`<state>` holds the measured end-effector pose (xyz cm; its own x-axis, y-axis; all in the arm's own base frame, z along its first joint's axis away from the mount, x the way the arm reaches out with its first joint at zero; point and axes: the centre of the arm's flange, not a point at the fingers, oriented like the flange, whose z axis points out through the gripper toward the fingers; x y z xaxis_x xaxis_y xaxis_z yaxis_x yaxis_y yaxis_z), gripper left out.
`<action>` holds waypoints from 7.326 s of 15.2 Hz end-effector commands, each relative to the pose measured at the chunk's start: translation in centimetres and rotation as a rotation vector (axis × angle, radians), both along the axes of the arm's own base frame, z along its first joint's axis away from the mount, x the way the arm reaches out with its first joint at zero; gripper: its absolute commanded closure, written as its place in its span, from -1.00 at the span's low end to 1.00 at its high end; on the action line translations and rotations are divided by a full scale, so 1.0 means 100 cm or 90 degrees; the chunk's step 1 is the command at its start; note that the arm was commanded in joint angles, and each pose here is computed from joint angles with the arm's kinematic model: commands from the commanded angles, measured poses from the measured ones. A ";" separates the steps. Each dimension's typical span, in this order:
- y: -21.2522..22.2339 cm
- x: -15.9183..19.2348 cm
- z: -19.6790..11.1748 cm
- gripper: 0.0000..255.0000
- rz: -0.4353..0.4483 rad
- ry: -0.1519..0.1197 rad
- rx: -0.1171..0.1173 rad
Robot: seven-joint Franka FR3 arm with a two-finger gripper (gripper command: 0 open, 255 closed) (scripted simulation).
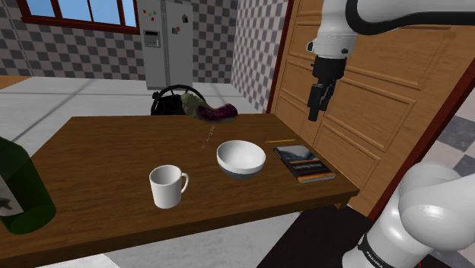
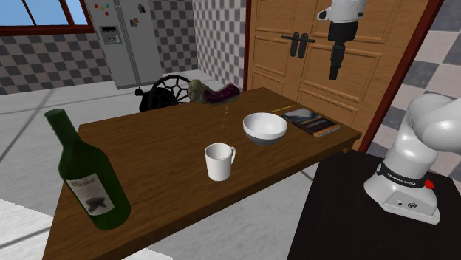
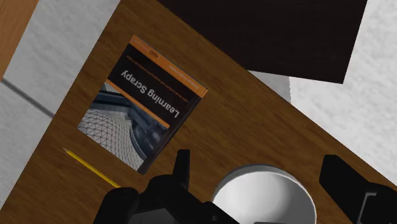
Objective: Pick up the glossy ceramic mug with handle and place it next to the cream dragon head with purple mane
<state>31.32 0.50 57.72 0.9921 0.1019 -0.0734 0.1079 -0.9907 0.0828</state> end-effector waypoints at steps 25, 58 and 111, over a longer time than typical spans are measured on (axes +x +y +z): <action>0.249 0.133 -0.123 -1.00 -0.007 -0.047 0.018; 0.395 0.219 -0.228 1.00 -0.011 -0.075 0.029; 0.395 0.219 0.015 1.00 -0.011 -0.075 0.029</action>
